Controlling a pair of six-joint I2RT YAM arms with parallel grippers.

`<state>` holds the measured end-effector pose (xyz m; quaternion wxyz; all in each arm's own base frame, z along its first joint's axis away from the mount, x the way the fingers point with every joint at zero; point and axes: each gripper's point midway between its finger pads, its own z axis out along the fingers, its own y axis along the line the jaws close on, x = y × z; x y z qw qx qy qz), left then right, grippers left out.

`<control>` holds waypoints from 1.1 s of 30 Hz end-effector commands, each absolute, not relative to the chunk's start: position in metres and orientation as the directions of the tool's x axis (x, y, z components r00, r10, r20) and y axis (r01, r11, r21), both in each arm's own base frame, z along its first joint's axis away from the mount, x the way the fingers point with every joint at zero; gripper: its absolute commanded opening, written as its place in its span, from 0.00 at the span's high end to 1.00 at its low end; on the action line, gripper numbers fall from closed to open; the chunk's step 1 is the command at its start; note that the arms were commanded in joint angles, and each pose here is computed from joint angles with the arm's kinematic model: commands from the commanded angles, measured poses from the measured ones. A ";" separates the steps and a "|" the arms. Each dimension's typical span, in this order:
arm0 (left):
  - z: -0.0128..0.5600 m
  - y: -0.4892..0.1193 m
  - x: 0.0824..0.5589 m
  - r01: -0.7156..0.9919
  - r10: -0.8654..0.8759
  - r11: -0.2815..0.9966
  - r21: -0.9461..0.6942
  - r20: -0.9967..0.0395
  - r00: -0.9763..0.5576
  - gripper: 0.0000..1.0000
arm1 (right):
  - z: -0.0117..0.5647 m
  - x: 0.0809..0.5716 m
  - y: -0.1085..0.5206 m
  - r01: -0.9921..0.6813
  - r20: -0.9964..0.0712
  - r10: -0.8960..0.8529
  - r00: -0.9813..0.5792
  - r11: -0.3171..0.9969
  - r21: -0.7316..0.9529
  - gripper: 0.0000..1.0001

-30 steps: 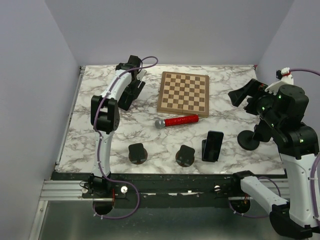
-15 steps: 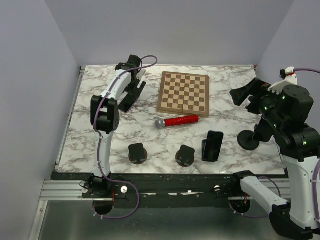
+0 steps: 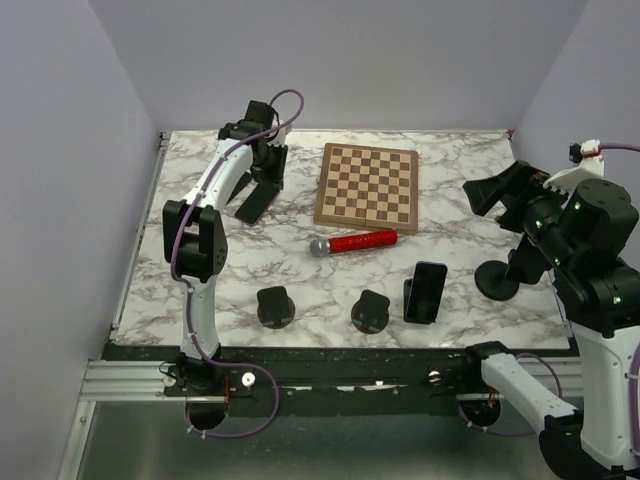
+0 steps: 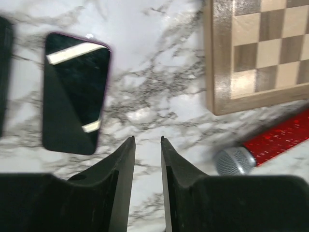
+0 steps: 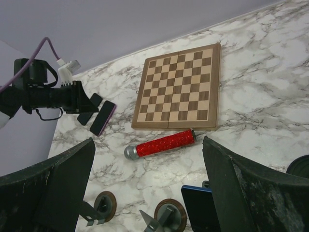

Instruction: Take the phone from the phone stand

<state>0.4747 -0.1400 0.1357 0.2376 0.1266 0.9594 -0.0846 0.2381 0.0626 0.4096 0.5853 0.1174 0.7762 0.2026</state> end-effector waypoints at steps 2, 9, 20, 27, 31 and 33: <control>0.123 -0.161 0.469 -0.012 -0.197 0.858 -0.514 -0.307 -0.931 0.71 | 0.425 0.233 0.066 -0.094 -0.862 0.441 -0.249 0.875 0.475 0.00; 0.086 -0.151 0.468 -0.151 -0.285 0.831 -0.536 -0.176 -0.942 0.79 | 0.428 0.231 0.067 -0.102 -0.857 0.454 -0.244 0.866 0.489 0.00; 0.095 -0.144 0.471 -0.159 -0.321 0.828 -0.537 -0.224 -0.920 0.70 | 0.398 0.240 0.072 -0.082 -0.836 0.455 -0.309 0.863 0.499 0.00; 0.170 -0.132 0.458 -0.023 -0.304 0.858 -0.513 -0.471 -0.828 0.41 | 0.360 0.250 0.071 -0.052 -0.834 0.378 -0.401 0.900 0.433 0.00; 0.219 -0.150 0.428 0.082 -0.274 0.854 -0.513 -0.579 -0.768 0.31 | 0.339 0.254 0.066 -0.010 -0.817 0.321 -0.479 0.929 0.371 0.00; 0.241 -0.172 0.405 0.150 -0.251 0.843 -0.517 -0.625 -0.740 0.28 | 0.331 0.254 0.068 -0.010 -0.802 0.307 -0.512 0.932 0.363 0.00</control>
